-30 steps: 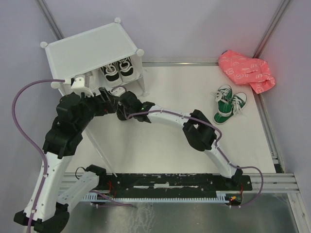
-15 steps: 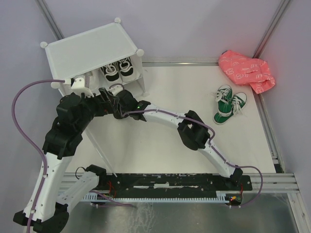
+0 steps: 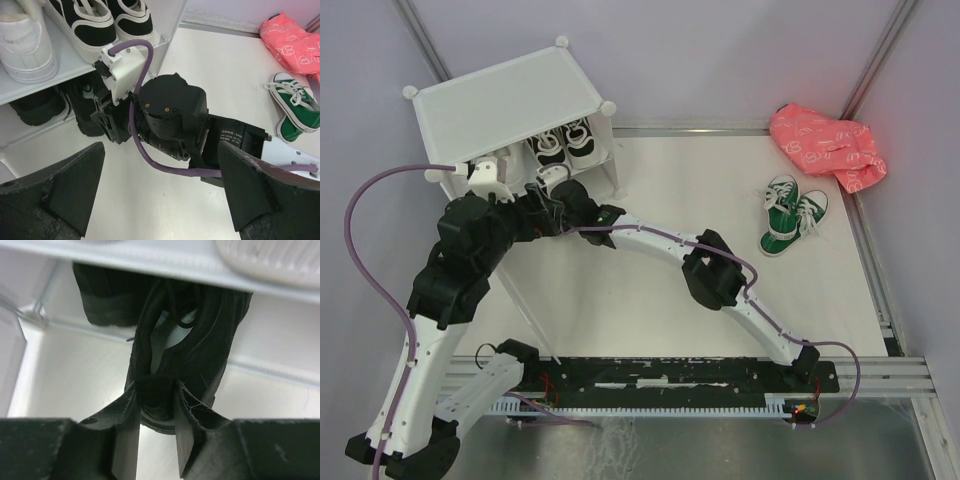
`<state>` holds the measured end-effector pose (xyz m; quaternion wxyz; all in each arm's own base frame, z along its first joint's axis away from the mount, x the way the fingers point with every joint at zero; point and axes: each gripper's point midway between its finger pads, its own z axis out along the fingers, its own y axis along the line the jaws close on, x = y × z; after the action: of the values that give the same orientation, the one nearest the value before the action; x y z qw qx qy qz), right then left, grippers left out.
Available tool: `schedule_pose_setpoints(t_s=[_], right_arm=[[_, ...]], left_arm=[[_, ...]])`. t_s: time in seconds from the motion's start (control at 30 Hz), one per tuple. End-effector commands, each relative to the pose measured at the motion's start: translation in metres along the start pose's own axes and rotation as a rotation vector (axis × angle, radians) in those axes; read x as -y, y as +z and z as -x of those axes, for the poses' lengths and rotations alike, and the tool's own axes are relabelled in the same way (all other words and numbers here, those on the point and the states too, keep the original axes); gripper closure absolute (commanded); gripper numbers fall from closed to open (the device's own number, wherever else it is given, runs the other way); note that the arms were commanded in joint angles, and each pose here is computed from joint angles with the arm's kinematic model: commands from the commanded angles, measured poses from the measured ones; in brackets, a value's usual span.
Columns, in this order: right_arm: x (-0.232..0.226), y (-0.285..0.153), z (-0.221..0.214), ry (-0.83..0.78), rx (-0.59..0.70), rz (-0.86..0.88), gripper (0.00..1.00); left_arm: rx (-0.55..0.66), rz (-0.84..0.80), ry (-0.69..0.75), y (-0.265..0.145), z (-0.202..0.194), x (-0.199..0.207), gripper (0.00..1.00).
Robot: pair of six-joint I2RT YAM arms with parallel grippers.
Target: Place and organize the shoes in the shoe cabinet
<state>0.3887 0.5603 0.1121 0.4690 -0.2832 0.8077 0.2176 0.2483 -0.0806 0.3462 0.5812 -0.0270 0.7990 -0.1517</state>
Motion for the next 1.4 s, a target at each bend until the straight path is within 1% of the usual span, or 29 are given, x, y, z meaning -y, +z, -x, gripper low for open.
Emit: schedule_pose_setpoints(t_s=[0.0, 0.13, 0.17, 0.2, 0.37, 0.47, 0.6, 0.73, 0.77, 0.8, 0.83, 0.93, 1.07, 1.17, 1.37], right_arm=[[-0.017, -0.001, 0.076, 0.054, 0.262, 0.069, 0.55], [-0.016, -0.015, 0.079, 0.056, 0.257, 0.072, 0.27], [-0.016, -0.02, 0.08, 0.058, 0.26, 0.074, 0.21], [-0.015, -0.024, 0.08, 0.058, 0.259, 0.077, 0.18], [-0.015, -0.048, 0.081, 0.075, 0.258, 0.1, 0.16], [-0.014, -0.057, 0.071, 0.07, 0.222, 0.116, 0.16], [-0.011, -0.053, 0.058, 0.063, 0.195, 0.114, 0.17], [0.008, -0.031, 0.049, 0.08, 0.194, 0.038, 0.24], [0.015, -0.026, 0.047, 0.086, 0.192, 0.012, 0.28], [0.021, -0.022, 0.043, 0.092, 0.183, -0.005, 0.34], [0.026, -0.019, 0.041, 0.104, 0.176, -0.014, 0.44], [0.031, -0.018, 0.039, 0.14, 0.189, -0.005, 0.64], [0.026, -0.009, 0.028, 0.137, 0.158, 0.034, 0.74], [0.017, -0.005, 0.021, 0.157, 0.14, 0.083, 0.76], [-0.007, 0.0, 0.002, 0.263, 0.108, 0.204, 0.79]], left_arm=[[0.047, 0.005, 0.06, -0.004, 0.013, -0.002, 0.0], [0.052, 0.008, 0.059, -0.005, 0.014, -0.002, 0.0], [0.053, 0.008, 0.059, -0.005, 0.014, -0.002, 0.01], [0.054, 0.006, 0.058, -0.006, 0.015, -0.001, 0.01], [0.057, 0.005, 0.059, -0.007, 0.015, -0.001, 0.01], [0.061, 0.004, 0.057, -0.008, 0.016, -0.001, 0.01], [0.063, 0.0, 0.052, -0.008, 0.016, 0.0, 0.01], [0.064, 0.006, 0.051, -0.009, 0.017, -0.001, 0.01], [0.062, 0.009, 0.053, -0.009, 0.016, -0.002, 0.01], [0.062, 0.013, 0.052, -0.009, 0.016, -0.003, 0.01], [0.063, 0.018, 0.051, -0.009, 0.016, -0.004, 0.01], [0.065, 0.024, 0.047, -0.01, 0.02, -0.003, 0.01], [0.065, 0.022, 0.038, -0.008, 0.025, -0.001, 0.01], [0.066, 0.023, 0.031, -0.006, 0.025, -0.001, 0.01], [0.056, 0.031, 0.034, -0.001, 0.021, -0.002, 0.01]])
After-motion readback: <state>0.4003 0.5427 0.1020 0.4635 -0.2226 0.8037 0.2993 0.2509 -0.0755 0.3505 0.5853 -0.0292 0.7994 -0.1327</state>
